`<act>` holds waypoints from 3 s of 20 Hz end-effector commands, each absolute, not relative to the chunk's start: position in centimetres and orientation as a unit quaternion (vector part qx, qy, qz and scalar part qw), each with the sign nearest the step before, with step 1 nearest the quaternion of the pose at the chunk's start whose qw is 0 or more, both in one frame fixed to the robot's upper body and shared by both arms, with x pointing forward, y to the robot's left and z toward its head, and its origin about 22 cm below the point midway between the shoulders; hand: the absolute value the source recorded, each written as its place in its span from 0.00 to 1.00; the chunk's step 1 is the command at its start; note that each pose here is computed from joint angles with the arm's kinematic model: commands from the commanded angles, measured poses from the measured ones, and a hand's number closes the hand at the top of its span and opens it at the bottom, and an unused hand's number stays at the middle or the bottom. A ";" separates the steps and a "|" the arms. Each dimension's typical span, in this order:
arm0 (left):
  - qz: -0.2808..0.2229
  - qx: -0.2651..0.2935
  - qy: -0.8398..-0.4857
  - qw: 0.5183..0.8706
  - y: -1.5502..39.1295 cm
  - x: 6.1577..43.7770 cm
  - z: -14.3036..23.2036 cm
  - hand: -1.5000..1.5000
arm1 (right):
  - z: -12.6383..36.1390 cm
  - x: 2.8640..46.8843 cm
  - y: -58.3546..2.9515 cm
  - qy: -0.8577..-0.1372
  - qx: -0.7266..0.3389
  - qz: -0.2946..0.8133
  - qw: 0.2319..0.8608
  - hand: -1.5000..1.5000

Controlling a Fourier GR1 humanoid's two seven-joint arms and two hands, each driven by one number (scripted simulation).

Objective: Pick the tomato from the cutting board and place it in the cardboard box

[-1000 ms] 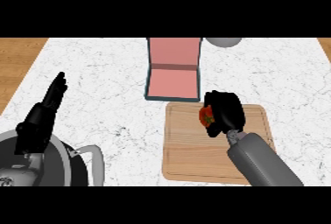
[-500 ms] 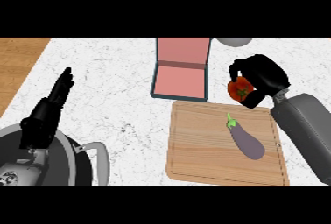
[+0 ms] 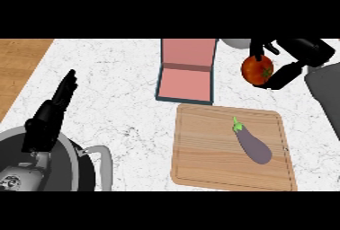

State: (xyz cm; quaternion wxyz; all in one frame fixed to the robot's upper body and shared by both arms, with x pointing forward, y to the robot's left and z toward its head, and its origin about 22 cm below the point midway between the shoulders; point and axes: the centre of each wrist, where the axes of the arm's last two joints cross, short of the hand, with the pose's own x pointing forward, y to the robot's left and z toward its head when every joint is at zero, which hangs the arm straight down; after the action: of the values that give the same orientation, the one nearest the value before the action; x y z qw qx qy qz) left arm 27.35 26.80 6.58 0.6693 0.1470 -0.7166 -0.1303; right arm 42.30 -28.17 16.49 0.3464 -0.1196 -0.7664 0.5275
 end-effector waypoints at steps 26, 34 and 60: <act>-0.109 0.148 -0.670 0.719 26.4 25.5 2.5 0.50 | 19.0 46.9 -8.9 -0.726 0.028 0.599 0.335 1.00; -0.122 0.143 -0.676 0.713 27.0 26.1 3.2 0.50 | 13.7 45.9 -6.6 -0.693 0.021 0.600 0.399 0.00; -0.132 0.143 -0.688 0.699 26.1 26.2 3.9 0.50 | 18.1 48.5 -21.0 -0.796 0.104 0.198 0.563 0.00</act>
State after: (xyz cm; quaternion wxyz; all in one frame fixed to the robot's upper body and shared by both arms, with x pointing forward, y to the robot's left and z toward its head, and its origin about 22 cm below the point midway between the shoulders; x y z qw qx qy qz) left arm 27.02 26.68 6.81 0.6608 0.1542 -0.7222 -0.1340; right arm 48.36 -17.25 17.05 0.5541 0.1258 -0.7862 0.2432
